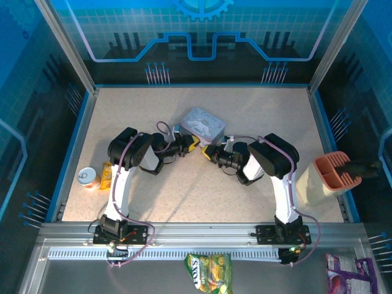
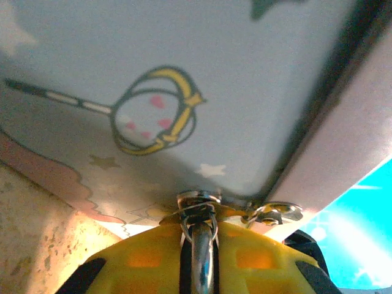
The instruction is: Unlock the padlock with the key
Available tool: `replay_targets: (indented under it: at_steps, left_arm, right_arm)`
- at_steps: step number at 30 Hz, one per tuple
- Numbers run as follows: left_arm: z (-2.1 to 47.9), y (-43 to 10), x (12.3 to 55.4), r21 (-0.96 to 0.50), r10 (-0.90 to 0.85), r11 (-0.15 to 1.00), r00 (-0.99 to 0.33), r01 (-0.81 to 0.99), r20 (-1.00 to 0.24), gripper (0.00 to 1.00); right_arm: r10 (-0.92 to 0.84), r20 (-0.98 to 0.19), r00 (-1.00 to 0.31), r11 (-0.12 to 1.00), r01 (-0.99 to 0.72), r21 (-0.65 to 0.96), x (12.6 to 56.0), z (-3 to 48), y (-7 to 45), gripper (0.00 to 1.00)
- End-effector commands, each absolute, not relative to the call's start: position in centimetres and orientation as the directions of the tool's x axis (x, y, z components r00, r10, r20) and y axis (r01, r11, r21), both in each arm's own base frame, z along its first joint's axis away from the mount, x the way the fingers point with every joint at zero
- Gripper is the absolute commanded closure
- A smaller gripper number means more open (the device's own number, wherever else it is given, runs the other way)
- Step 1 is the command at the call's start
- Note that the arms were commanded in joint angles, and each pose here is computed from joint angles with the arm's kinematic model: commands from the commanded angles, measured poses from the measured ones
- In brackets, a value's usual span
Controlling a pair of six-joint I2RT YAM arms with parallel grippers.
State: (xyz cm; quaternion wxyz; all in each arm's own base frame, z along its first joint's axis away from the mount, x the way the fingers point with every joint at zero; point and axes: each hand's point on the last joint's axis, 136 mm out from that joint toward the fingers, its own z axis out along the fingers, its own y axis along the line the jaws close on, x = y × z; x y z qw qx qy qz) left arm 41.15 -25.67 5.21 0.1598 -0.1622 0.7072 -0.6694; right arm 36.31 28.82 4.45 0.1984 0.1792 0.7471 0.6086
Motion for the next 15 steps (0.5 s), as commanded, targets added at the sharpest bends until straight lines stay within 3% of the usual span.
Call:
replay_targets:
  at_steps: [1, 15]
  left_arm:
    - [-1.2, -25.5, 38.9, -0.964, -0.441, 0.114, -0.882, -0.239, 0.166, 1.0]
    - [-2.3, -25.8, 37.5, -0.964, -0.385, 0.135, -0.908, -0.23, 0.163, 1.0]
  right_arm:
    - [0.529, -0.063, -0.846, 0.176, 0.037, 0.984, 37.2, 4.3, 28.8, 1.0]
    - [0.521, -0.081, -0.85, 0.154, 0.0, 0.988, 37.4, 6.2, 28.1, 1.0]
